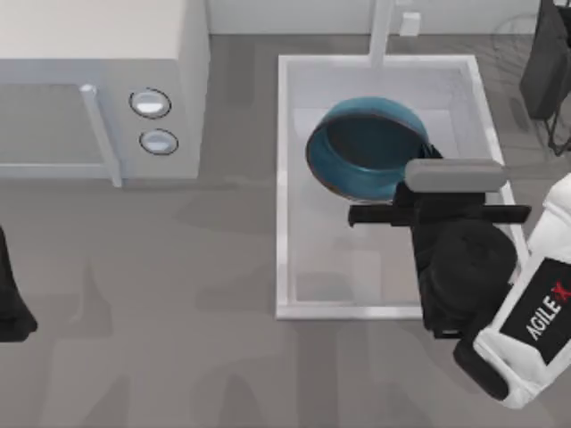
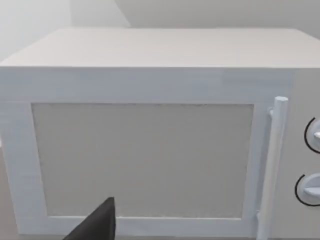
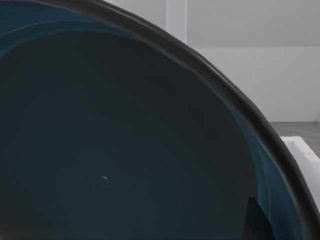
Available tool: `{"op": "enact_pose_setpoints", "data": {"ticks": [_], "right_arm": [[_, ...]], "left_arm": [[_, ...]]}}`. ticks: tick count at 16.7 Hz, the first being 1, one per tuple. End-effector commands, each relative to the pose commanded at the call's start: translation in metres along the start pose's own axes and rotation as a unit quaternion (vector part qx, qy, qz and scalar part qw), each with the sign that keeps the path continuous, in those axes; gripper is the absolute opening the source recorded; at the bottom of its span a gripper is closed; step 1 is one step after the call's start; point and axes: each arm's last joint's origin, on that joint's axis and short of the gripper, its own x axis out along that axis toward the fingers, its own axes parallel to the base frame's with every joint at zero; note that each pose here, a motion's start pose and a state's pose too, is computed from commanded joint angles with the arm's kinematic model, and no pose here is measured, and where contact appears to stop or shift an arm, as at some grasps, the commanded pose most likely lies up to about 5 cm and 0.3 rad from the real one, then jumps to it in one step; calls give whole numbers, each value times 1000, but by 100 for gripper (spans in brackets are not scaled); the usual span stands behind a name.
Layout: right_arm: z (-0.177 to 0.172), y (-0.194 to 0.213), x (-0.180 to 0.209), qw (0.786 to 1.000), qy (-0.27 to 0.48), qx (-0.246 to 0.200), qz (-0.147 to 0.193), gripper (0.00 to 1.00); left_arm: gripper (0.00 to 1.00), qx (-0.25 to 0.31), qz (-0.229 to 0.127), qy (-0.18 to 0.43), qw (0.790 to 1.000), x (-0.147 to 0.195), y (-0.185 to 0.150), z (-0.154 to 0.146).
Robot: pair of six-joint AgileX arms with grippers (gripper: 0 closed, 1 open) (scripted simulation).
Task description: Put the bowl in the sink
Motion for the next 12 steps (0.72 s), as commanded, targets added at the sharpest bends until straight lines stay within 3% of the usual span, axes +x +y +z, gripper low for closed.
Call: {"op": "enact_pose_setpoints", "data": {"ticks": [7,12], "right_arm": [[-12,-3,-3,1000,3,-2,0,0],[-12,-3,-3,1000,3,-2,0,38]], "left_arm": [[100,0,0,0,1000,0,0,0],[100,0,0,0,1000,0,0,0]]}}
